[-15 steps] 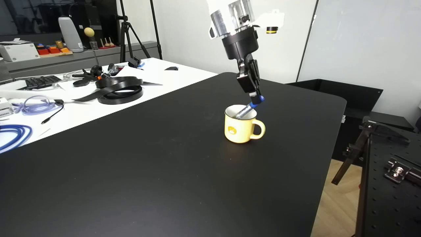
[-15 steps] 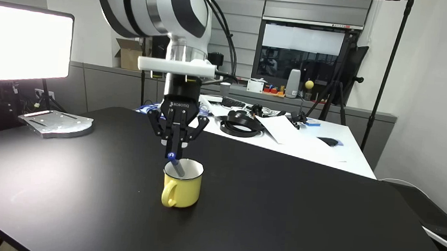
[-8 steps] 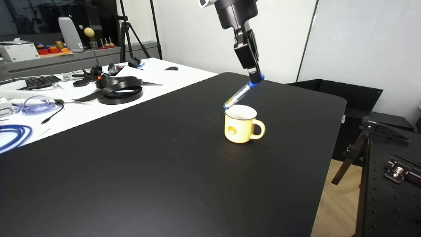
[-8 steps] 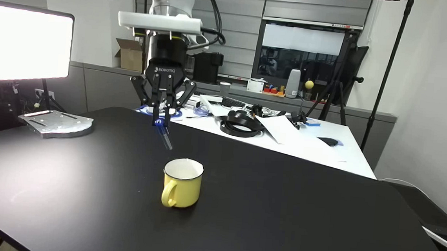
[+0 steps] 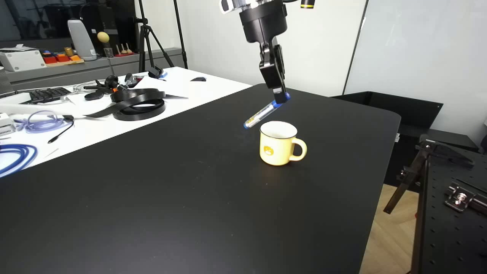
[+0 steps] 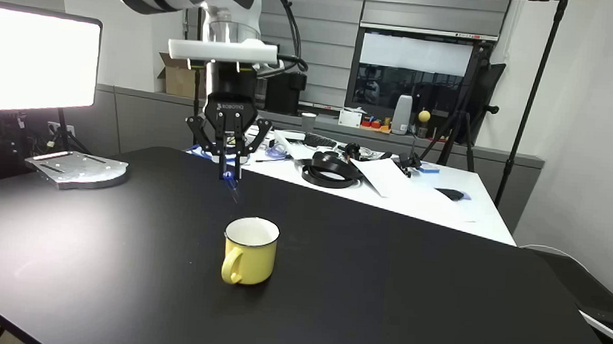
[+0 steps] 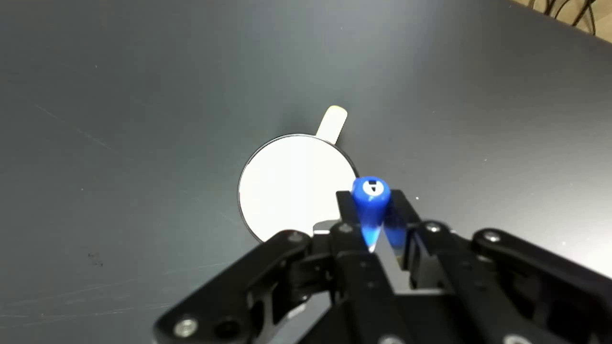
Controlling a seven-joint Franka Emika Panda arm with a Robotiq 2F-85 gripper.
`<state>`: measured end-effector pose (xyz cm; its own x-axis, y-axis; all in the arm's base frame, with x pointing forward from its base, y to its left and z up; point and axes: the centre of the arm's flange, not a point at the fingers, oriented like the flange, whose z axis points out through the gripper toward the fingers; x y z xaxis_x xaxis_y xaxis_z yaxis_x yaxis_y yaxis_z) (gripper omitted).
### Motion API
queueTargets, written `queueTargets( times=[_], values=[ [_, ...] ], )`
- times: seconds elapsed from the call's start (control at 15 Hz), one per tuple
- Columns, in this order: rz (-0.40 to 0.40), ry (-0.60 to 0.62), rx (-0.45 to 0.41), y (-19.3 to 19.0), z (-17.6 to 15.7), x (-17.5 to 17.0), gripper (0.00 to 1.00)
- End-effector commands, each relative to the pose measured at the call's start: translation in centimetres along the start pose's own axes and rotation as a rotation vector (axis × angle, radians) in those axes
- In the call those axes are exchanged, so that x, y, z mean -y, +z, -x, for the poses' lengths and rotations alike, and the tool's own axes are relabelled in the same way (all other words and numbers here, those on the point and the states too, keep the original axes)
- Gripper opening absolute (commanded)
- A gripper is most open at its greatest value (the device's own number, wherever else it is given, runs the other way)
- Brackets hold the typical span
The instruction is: Put the marker on the table
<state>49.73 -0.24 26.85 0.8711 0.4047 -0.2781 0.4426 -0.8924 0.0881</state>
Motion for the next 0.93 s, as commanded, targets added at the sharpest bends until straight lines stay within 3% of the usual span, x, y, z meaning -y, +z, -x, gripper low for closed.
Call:
queueTargets(
  times=[0.0,0.4,0.87],
  values=[
    [-0.015,-0.006,-0.026,2.6,-0.8,-1.4,0.05],
    [-0.061,-0.037,-0.014,5.4,-1.8,-0.4,0.05],
    [-0.104,-0.107,0.024,7.2,-2.7,3.6,0.05]
  ],
)
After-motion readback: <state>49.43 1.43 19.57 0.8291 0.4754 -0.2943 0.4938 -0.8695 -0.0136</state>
